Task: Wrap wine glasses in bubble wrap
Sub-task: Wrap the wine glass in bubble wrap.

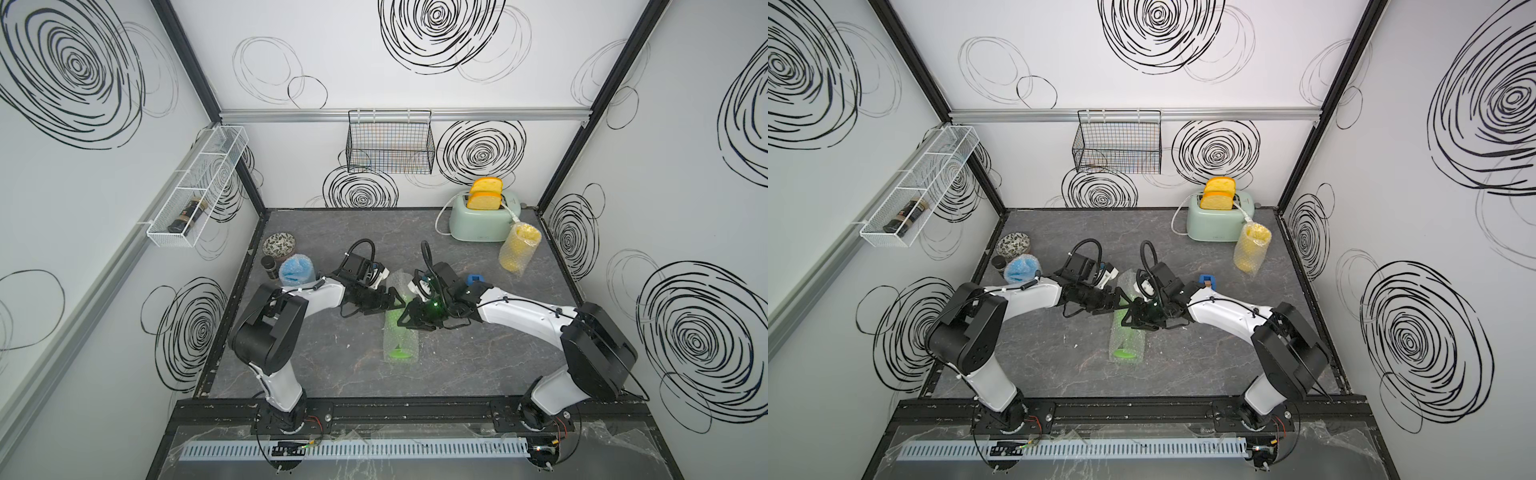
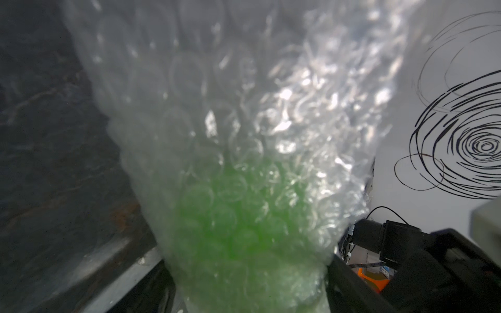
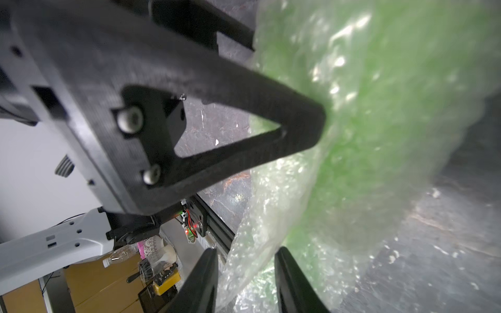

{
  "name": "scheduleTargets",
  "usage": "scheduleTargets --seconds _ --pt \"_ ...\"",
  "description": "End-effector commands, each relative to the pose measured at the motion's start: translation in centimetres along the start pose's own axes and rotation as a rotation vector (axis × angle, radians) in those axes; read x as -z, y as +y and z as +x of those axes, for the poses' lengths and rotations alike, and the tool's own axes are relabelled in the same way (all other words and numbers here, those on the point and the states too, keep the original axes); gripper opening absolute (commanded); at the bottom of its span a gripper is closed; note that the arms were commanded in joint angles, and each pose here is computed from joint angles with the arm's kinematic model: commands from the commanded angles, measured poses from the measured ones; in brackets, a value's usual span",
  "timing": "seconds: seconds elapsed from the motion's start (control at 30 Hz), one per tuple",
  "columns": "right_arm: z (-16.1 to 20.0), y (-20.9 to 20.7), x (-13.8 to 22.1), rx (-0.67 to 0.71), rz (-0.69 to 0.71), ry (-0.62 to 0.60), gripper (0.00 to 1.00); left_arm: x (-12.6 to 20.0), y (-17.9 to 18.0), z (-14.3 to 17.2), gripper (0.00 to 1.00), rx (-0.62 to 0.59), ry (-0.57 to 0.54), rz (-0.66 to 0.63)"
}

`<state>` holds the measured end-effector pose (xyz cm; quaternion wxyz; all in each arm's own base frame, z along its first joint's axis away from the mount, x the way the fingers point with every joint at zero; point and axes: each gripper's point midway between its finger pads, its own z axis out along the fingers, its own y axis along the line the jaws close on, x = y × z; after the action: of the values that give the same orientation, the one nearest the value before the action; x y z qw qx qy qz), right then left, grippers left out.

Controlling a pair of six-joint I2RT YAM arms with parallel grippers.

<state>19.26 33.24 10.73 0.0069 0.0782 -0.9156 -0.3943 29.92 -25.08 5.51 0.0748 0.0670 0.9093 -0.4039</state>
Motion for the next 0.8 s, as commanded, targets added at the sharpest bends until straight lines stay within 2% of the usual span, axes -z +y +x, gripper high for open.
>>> scheduleTargets --seconds 0.0,0.13,0.3,0.4,0.77 --pt "1.1 0.0 0.4 -0.029 0.037 0.045 0.41 -0.3 3.5 0.9 0.84 0.046 0.007 -0.15" --pt "1.9 0.7 -0.3 -0.021 0.002 0.07 0.39 -0.4 3.8 1.0 0.84 0.049 0.006 -0.153" --pt "2.1 1.4 -0.2 -0.007 -0.018 0.078 0.13 -0.2 4.2 0.8 0.83 0.054 0.0 -0.163" --pt "2.6 0.8 0.0 -0.016 -0.004 0.093 0.05 -0.3 4.8 0.6 0.81 0.063 -0.001 -0.176" --pt "4.2 -1.2 -0.7 -0.048 -0.008 0.144 0.01 -0.7 5.4 0.6 0.78 0.074 0.012 -0.191"
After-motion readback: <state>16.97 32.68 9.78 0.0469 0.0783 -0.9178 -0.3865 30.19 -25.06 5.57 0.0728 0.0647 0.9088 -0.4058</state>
